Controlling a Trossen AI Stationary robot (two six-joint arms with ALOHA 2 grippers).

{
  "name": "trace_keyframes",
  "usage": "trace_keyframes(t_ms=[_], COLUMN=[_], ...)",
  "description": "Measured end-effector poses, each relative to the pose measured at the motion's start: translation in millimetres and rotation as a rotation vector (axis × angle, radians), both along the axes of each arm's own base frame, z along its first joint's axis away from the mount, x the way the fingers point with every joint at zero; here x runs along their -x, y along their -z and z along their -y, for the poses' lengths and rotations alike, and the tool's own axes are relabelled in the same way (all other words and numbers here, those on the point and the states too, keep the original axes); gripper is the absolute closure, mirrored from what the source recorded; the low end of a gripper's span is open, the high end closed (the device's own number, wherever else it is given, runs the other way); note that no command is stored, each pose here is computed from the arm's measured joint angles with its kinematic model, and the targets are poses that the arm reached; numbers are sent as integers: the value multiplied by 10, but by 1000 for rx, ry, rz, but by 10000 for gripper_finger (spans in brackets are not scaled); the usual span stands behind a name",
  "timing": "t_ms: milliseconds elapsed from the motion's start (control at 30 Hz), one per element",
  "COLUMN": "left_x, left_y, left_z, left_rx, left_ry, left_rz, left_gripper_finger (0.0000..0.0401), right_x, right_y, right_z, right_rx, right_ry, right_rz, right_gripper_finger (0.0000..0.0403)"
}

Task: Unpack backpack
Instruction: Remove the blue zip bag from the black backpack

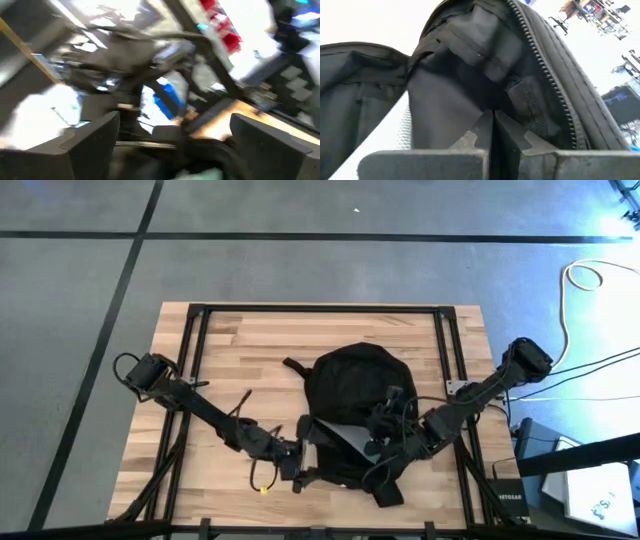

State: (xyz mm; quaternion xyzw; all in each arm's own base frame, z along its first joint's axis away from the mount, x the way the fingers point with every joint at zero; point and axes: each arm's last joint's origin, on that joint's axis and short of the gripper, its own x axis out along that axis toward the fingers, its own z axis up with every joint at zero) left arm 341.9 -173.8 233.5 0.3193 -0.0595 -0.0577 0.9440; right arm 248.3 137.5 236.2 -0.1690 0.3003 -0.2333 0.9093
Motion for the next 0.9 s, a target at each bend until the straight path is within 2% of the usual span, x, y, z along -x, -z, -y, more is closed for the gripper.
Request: trace_keyframes(t_ms=[67, 233, 433, 567, 700, 833, 900], left_x=[-20, -73, -134, -166, -188, -209, -206], left_y=[52, 65, 83, 139, 181, 204, 227], left_z=[-24, -130, -237, -322, -406, -514, -531], left_rx=[33, 169, 270, 302, 344, 504, 540], left_ry=[33, 20, 42, 8, -82, -248, -298], left_rz=[-52, -86, -138, -196, -226, -219, -228], left_gripper_finger=[39, 44, 45, 45, 45, 45, 45], right_x=[-29, -106, -237, -266, -267, -263, -263], right_y=[0, -43, -190, -197, -190, -186, -186], right_z=[52, 216, 366, 449, 474, 474, 475], right_rx=[0, -36, -85, -81, -81, -80, -80], right_ry=[21, 97, 139, 156, 161, 160, 160], right_rz=[0, 29, 54, 40, 26, 20, 20], right_gripper_finger=[402, 402, 402, 402, 402, 402, 402])
